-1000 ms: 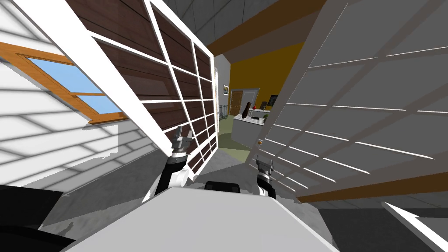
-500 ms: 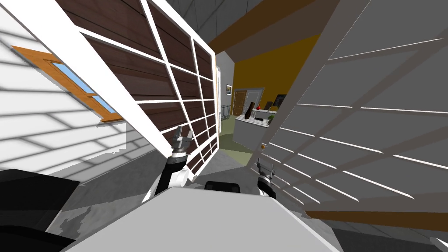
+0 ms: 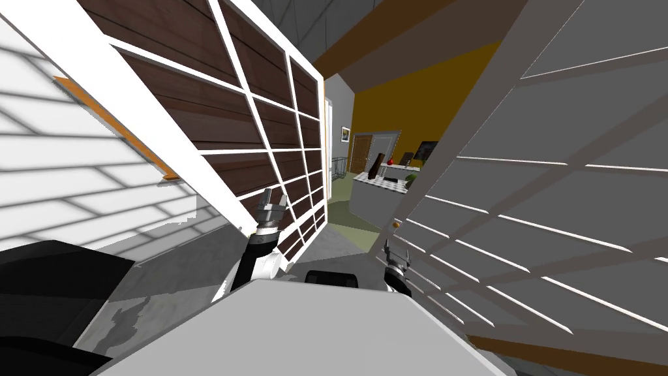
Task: Pull the door open
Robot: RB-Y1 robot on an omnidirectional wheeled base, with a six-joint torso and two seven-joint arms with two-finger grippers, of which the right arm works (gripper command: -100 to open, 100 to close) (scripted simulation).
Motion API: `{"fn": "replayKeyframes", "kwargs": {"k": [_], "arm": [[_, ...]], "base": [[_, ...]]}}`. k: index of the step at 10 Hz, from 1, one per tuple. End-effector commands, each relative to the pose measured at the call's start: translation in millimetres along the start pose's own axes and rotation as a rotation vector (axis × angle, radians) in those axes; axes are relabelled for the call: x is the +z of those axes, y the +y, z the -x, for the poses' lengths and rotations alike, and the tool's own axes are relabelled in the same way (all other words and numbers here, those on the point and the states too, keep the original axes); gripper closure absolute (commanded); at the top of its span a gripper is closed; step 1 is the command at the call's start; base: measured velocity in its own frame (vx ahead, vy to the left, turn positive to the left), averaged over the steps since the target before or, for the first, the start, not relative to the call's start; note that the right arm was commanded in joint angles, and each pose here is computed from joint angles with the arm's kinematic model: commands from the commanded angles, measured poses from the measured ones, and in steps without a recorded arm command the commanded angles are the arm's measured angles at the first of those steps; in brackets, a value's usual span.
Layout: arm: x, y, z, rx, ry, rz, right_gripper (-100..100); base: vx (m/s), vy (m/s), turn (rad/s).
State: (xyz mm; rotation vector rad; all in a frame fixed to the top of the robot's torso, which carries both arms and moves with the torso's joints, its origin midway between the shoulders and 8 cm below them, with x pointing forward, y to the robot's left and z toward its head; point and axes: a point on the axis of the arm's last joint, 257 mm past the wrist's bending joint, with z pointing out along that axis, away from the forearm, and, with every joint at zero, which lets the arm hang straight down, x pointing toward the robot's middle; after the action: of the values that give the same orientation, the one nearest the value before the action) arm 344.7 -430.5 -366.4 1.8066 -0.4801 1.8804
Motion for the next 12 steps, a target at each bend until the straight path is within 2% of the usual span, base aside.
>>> {"fn": "replayKeyframes", "kwargs": {"k": [1,5,6,7,12], "arm": [[-1.4,5.8,8.7,0.021,-0.017,0.014,-100],[-8.1,21.1,31.7,0.074,-0.064,0.057,-100],[-8.5,21.9,32.9,0.077,-0.067,0.06,-100],[-7.0,21.1,30.5,0.073,-0.064,0.056,-100],[-0.2,51.7,36.8,0.076,-0.065,0.038,-100]], "base": [[0.075,-0.073,0.093],[0.082,-0.078,0.104],[0.066,-0.062,0.048],[0.025,-0.024,0.005],[0.152,0.01,-0.038]]}}
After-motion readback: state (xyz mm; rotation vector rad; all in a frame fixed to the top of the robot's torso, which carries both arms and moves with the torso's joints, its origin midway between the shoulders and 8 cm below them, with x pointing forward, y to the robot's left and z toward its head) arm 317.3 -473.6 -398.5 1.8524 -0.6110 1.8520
